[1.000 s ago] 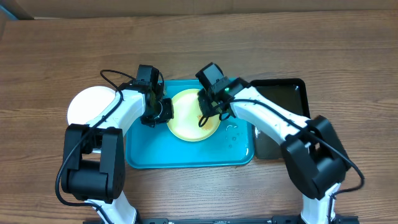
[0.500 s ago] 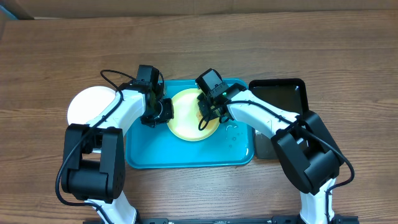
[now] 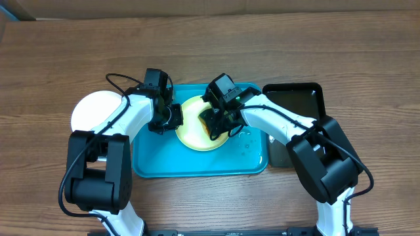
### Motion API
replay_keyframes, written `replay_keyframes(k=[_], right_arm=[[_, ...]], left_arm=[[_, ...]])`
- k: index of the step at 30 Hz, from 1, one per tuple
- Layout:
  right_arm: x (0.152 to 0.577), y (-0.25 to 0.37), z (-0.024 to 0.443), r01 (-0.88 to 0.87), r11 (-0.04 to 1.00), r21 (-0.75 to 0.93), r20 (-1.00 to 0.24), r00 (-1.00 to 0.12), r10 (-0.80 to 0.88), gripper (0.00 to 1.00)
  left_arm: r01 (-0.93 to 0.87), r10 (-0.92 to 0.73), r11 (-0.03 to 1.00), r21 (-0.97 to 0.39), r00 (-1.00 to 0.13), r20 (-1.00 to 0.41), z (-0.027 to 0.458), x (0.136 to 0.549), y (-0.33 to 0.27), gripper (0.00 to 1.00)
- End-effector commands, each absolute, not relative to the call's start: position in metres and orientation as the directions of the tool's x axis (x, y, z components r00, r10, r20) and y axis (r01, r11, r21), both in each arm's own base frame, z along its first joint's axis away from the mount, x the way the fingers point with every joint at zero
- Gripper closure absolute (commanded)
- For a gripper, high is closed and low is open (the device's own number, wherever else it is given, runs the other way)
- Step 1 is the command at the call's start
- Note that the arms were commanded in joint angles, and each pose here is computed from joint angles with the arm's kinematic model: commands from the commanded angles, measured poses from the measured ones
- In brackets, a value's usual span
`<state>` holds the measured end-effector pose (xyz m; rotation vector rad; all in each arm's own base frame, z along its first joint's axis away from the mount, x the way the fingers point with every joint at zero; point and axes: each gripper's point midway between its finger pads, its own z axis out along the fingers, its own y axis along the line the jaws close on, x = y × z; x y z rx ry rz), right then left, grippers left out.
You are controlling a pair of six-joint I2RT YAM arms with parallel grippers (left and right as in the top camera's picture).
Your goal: Clean dirty plates on tray and stack at the side
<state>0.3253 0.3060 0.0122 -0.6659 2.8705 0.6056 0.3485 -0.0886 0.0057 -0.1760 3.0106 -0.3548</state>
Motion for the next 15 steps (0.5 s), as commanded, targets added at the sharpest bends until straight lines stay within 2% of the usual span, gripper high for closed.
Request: replay_keyframes(k=[1, 6, 8, 12, 15], right_arm=[[0.305, 0.323, 0.012, -0.454, 0.762, 0.462, -0.173, -0.889, -0.425, 0.9], [0.306, 0.34, 0.037, -0.437, 0.661, 0.61, -0.186, -0.89, -0.416, 0.91], [0.315, 0.349, 0.069, -0.412, 0.542, 0.732, -0.211, -0.894, -0.395, 0.91], [0.337, 0.34, 0.12, -0.366, 0.37, 0.854, -0.241, -0.908, -0.343, 0.91], [0.351, 0.319, 0.14, -0.332, 0.34, 0.88, -0.236, -0.926, -0.294, 0.92]], left_arm=[[-0.09, -0.1, 0.972, -0.219, -0.994, -0.039, -0.011, 0.335, -0.089, 0.94], [-0.09, -0.101, 0.972, -0.219, -0.994, -0.039, -0.011, 0.335, -0.089, 0.94], [-0.09, -0.101, 0.972, -0.219, -0.994, -0.039, -0.011, 0.335, -0.089, 0.93], [-0.09, -0.1, 0.972, -0.219, -0.994, -0.039, -0.011, 0.335, -0.089, 0.93], [-0.09, -0.1, 0.972, -0.219, -0.994, -0.039, -0.011, 0.335, -0.089, 0.93]])
